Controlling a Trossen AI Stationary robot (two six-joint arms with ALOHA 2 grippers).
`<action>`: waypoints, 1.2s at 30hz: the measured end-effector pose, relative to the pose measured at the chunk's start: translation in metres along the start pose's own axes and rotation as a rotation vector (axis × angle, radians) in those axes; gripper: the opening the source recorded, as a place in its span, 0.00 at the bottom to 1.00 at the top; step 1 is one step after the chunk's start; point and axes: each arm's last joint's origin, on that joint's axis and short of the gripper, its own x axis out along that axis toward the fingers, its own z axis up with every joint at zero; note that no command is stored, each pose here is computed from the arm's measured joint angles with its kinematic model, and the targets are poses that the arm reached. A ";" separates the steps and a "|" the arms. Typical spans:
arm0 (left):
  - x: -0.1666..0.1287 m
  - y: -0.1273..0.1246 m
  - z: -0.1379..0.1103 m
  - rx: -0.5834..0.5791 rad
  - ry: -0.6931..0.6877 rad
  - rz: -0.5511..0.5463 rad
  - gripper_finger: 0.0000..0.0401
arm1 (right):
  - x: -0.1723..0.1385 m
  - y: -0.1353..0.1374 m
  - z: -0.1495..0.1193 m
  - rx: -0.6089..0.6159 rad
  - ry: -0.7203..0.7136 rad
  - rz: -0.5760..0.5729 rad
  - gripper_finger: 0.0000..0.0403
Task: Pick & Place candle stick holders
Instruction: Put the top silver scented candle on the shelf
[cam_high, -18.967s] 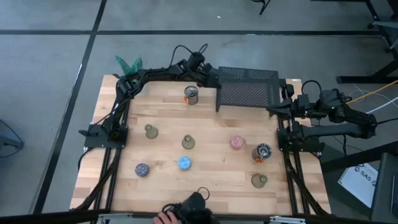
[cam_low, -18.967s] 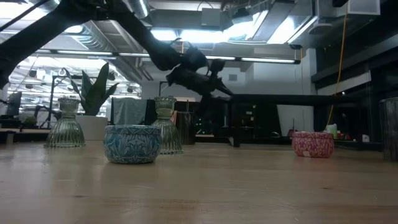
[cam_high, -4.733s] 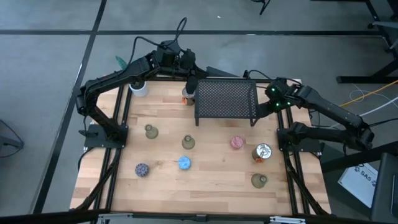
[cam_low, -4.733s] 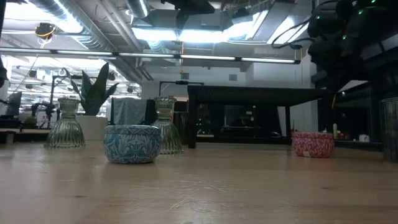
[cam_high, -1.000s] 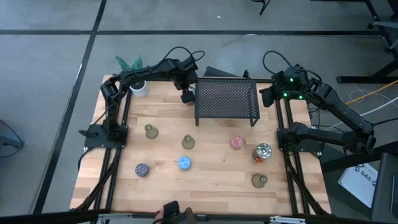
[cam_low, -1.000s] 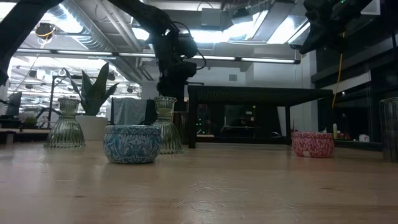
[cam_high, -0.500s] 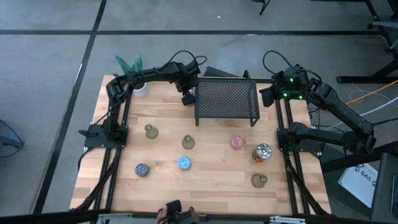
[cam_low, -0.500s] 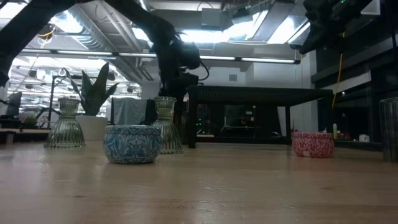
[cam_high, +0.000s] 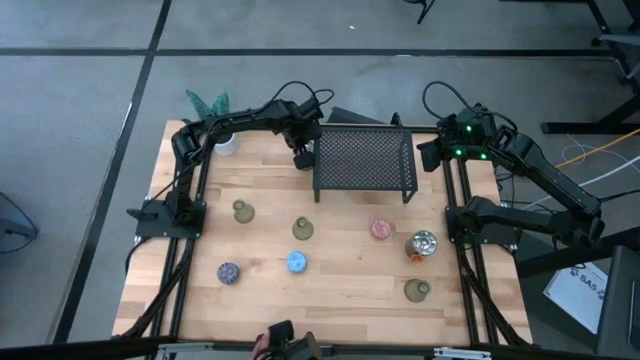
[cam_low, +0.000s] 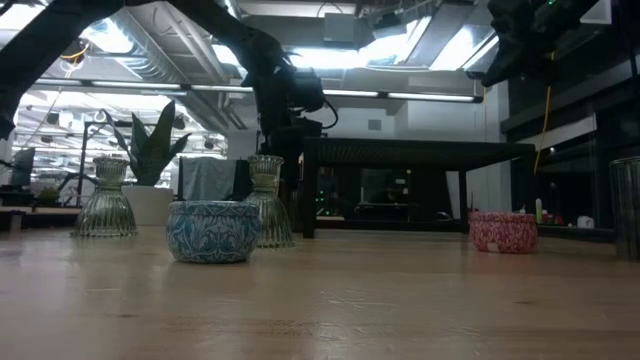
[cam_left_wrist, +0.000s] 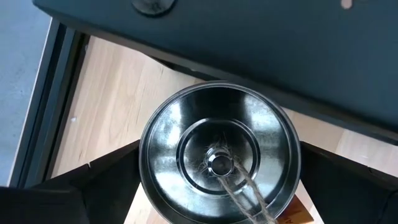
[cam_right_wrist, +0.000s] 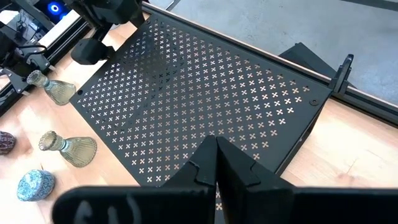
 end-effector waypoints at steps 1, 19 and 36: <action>0.000 0.000 0.000 0.000 0.000 0.000 0.99 | 0.000 0.000 0.000 0.000 0.000 0.000 0.02; -0.001 0.000 -0.002 0.016 0.017 -0.005 0.90 | 0.000 0.000 0.000 0.000 0.000 -0.001 0.02; -0.054 0.009 -0.022 -0.068 0.030 0.005 0.89 | 0.000 0.000 0.000 0.000 -0.001 -0.003 0.02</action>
